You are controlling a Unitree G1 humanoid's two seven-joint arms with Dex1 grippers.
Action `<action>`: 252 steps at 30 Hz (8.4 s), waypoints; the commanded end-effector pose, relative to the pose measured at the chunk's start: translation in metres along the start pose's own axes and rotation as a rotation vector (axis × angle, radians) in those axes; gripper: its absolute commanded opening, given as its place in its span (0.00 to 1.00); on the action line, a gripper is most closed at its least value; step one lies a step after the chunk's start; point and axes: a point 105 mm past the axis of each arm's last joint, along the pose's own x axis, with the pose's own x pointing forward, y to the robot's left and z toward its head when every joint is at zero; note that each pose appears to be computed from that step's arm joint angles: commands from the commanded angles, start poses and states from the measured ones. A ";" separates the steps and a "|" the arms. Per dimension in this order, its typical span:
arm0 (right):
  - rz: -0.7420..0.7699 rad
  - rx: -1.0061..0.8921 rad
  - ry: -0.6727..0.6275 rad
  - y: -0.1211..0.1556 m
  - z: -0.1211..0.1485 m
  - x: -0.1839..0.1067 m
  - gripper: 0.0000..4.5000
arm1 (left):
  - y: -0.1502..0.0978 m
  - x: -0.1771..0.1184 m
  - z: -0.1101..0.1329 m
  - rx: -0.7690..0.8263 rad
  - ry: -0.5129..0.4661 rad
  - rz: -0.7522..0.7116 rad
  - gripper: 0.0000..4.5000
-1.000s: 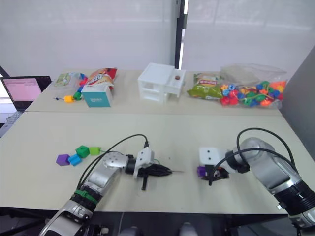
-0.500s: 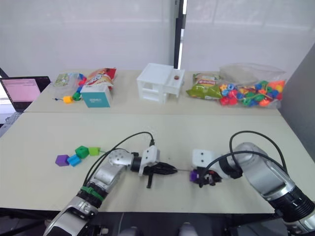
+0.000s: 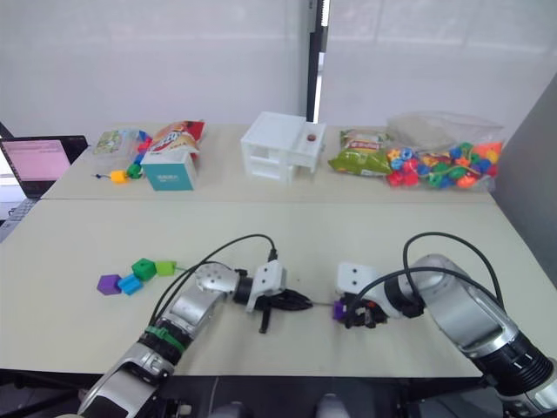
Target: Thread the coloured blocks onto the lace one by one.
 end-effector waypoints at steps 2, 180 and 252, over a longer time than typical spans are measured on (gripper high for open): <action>-0.022 0.013 -0.008 -0.002 0.003 -0.004 0.30 | -0.003 0.001 0.012 0.020 -0.040 -0.007 0.00; -0.086 0.032 -0.070 -0.002 0.011 0.001 0.00 | 0.007 -0.257 -0.058 -0.031 0.575 0.266 0.30; -0.143 0.062 -0.012 -0.019 -0.015 -0.016 0.00 | 0.025 -0.274 -0.019 0.058 1.077 -0.020 0.31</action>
